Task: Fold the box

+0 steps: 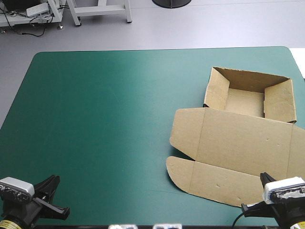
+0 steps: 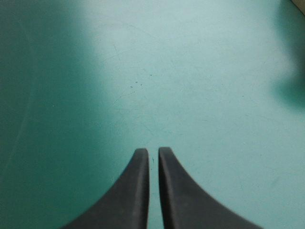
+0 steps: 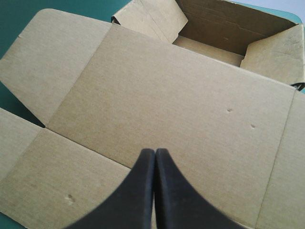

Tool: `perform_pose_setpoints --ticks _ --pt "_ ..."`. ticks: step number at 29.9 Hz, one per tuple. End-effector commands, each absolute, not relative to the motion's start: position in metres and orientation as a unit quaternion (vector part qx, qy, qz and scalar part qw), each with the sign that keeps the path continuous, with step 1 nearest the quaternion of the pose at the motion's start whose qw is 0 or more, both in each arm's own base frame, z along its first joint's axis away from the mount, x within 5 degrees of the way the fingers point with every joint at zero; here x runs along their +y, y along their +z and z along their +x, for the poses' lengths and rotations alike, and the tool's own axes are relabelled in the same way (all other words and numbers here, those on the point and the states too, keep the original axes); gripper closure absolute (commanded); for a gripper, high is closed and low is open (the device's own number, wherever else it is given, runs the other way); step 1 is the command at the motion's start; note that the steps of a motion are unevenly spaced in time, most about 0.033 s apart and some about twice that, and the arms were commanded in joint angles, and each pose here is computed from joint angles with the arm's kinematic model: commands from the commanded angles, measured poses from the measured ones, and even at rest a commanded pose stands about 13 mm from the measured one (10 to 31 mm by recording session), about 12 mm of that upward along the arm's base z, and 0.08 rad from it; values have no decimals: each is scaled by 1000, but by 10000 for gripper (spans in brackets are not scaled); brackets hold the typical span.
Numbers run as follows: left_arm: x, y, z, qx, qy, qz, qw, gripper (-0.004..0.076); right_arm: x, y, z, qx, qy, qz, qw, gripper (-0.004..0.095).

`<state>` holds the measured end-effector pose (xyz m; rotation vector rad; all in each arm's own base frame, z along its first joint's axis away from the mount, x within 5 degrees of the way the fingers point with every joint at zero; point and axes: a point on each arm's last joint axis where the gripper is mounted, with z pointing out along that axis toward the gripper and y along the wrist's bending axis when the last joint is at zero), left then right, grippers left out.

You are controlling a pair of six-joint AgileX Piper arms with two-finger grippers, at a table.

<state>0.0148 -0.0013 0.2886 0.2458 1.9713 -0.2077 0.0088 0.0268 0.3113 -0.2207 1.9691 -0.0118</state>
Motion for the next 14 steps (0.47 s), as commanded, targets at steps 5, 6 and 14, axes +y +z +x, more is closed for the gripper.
perform_pose_setpoints --ticks 5,6,14 --pt "-3 302 17 800 -86 127 580 679 22 309 20 814 -15 -83 575 932" --pt "-3 303 17 799 -86 127 581 679 22 307 21 811 -17 -80 579 932" --pt "-5 294 22 800 -86 127 580 679 19 296 27 806 -14 -66 589 932"
